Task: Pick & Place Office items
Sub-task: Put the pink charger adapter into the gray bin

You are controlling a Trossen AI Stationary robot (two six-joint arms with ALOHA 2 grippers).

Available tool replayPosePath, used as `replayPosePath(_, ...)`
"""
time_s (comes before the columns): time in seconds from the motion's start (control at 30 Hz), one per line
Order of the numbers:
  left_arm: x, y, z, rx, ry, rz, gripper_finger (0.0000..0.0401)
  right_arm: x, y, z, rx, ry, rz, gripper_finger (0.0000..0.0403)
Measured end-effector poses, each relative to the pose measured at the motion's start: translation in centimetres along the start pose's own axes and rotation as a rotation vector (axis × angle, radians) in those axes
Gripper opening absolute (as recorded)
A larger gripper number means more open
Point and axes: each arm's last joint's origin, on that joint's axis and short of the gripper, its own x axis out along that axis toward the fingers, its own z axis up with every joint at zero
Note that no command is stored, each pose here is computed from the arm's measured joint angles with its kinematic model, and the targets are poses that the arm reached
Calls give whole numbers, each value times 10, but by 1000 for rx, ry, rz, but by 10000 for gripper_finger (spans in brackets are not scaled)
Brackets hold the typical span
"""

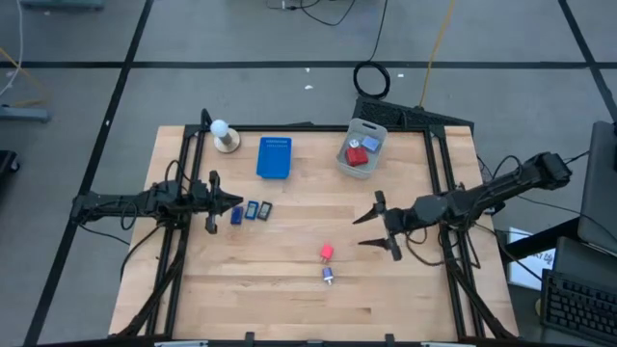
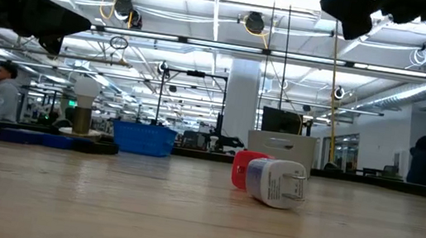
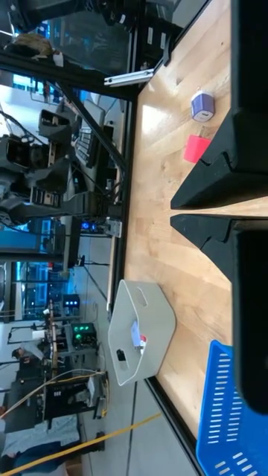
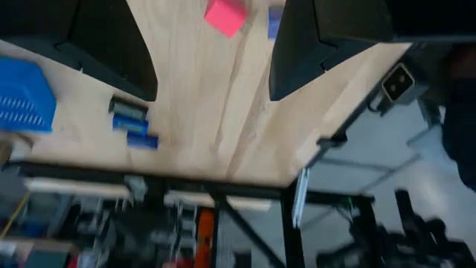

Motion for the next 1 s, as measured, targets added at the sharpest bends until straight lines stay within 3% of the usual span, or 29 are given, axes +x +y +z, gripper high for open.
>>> replayPosePath(0.37, 0, 0, 0, 0, 0, 1, 21, -23, -3, -58, -44, -263, -2, 251)
replayPosePath(0.6, 0, 0, 0, 0, 0, 0, 21, -44, -5, -69, 48, -493, 18, 251)
replayPosePath(0.83, 0, 0, 0, 0, 0, 0, 21, -46, -5, -78, 81, -445, 22, 251)
replayPosePath(1.0, 0, 0, 0, 0, 0, 0, 21, -51, -9, -81, 33, -393, -113, 251)
